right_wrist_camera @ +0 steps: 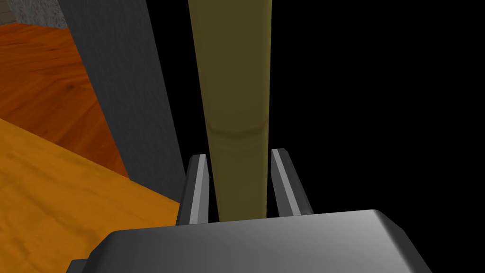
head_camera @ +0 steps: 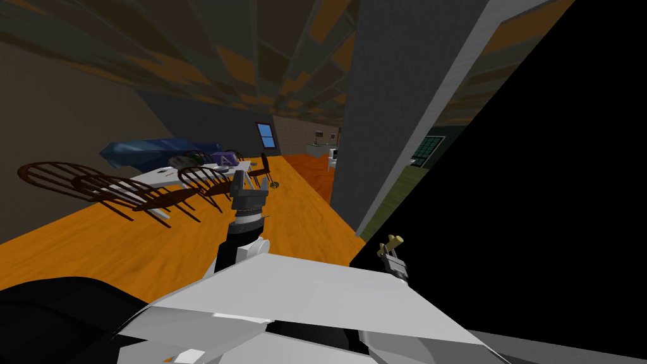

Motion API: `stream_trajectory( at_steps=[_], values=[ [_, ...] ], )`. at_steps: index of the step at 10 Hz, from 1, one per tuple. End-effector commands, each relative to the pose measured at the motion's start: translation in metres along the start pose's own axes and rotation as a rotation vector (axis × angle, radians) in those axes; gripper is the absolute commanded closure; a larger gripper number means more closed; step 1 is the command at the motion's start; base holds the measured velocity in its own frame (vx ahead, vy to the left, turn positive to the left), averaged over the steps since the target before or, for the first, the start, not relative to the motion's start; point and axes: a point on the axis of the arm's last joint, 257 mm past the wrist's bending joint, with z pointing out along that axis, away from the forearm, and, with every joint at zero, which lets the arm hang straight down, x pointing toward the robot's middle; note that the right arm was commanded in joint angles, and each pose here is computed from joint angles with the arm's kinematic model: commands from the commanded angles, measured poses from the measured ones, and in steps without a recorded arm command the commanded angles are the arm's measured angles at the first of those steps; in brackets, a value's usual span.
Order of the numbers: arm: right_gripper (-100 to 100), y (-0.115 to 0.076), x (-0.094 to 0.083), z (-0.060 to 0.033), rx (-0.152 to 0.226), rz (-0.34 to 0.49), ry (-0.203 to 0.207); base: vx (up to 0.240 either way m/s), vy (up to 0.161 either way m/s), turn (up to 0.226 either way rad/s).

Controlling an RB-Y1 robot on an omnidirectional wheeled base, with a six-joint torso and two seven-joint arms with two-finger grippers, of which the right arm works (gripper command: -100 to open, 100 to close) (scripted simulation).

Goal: Pull the door open

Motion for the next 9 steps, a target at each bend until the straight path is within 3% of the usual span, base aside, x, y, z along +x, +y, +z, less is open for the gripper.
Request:
stream_trajectory(
  at_steps=[1,2,8,9],
  values=[
    [100,0.0,0.0,0.0,0.0,0.0,0.0,-0.113,0.014,0.016],
    [100,-0.009,-0.002,-0.0065,0.036,-0.001,-0.003,-0.154,-0.025,0.053],
    [100,-0.034,0.0,-0.025,0.148,-0.001,-0.001,-0.221,-0.039,0.053],
    [100,-0.031,0.0,-0.0215,0.138,-0.001,-0.001,-0.106,-0.012,0.017]
  ],
)
